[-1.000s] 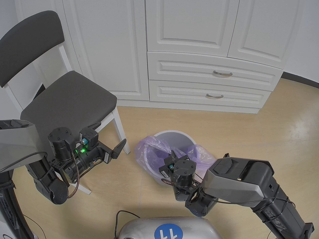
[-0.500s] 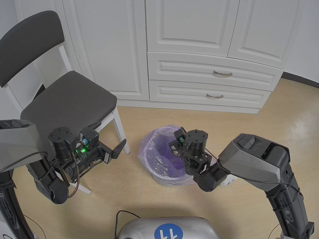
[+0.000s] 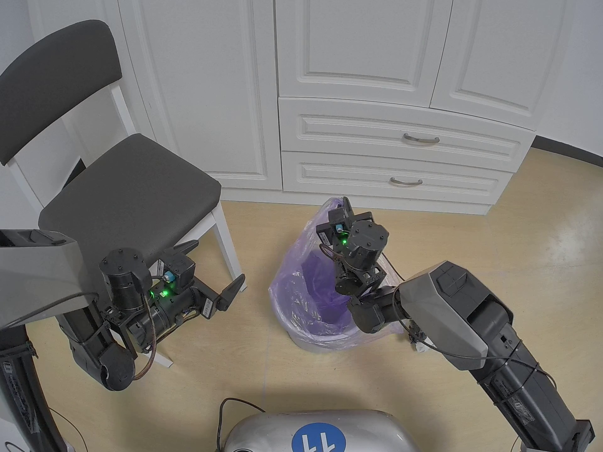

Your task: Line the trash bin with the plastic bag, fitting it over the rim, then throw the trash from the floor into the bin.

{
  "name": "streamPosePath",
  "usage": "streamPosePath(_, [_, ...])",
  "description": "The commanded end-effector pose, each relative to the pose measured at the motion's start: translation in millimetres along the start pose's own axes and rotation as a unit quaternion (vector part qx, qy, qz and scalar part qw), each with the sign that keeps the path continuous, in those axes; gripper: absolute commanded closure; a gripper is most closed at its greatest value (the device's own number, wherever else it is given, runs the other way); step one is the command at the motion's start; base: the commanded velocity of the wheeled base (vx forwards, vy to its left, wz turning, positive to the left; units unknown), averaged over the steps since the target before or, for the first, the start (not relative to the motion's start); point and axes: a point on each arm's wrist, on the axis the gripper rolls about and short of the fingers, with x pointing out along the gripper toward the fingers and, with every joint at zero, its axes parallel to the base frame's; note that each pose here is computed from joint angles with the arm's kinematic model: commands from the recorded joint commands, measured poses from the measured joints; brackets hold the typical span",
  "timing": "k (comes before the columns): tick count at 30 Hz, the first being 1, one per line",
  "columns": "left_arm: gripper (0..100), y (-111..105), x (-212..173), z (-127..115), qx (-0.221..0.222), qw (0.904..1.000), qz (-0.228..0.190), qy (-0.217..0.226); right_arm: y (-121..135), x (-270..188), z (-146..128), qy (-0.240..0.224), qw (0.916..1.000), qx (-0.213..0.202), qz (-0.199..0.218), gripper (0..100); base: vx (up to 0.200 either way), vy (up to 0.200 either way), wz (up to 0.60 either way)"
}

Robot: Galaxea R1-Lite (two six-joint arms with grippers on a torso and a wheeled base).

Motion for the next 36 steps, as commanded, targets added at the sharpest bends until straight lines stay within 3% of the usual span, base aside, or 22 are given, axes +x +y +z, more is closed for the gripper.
streamPosePath(1, [0,-5.5,5.3,-9.4,-0.001,0.9999,-0.008,0.013,7.8,-2.0,-40.7,0.0,0.9999,-0.011,-0.008,100,0.0,0.0,0.0])
streamPosePath(8, [0,-7.4,11.4,-16.0,-0.002,0.9997,-0.01,0.02,10.1,-10.6,-28.3,-0.052,0.9976,0.036,-0.028,100,0.0,0.0,0.0])
streamPosePath(14, [0,-14.8,13.2,-15.0,0.0,0.9996,-0.02,0.018,12.4,-12.8,-10.2,-0.068,0.993,0.094,-0.024,100,0.0,0.0,0.0])
streamPosePath(20, [0,-31.4,15.5,-8.5,0.003,0.999,-0.044,0.008,16.0,-8.6,-2.6,-0.034,0.991,0.129,0.004,100,0.0,0.0,0.0])
streamPosePath(25, [0,-47.2,17.1,-1.3,0.006,0.9986,-0.052,0.001,29.4,-16.2,-4.6,-0.034,0.9834,0.167,0.063,100,0.0,0.0,0.0])
streamPosePath(26, [0,-48.3,16.5,-1.5,0.007,0.9986,-0.053,0.002,30.4,-16.9,-4.9,-0.034,0.983,0.167,0.067,0,0.0,0.0,0.0])
streamPosePath(32, [0,-51.7,15.6,-6.8,0.007,0.9983,-0.057,0.013,23.2,-18.0,10.7,-0.049,0.9807,0.177,0.068,0,0.0,0.0,0.0])
streamPosePath(36, [0,-57.1,16.8,-6.5,0.009,0.9978,-0.065,0.012,-12.6,-48.3,18.4,0.023,0.9863,0.125,0.105,0,0.0,0.0,0.0])
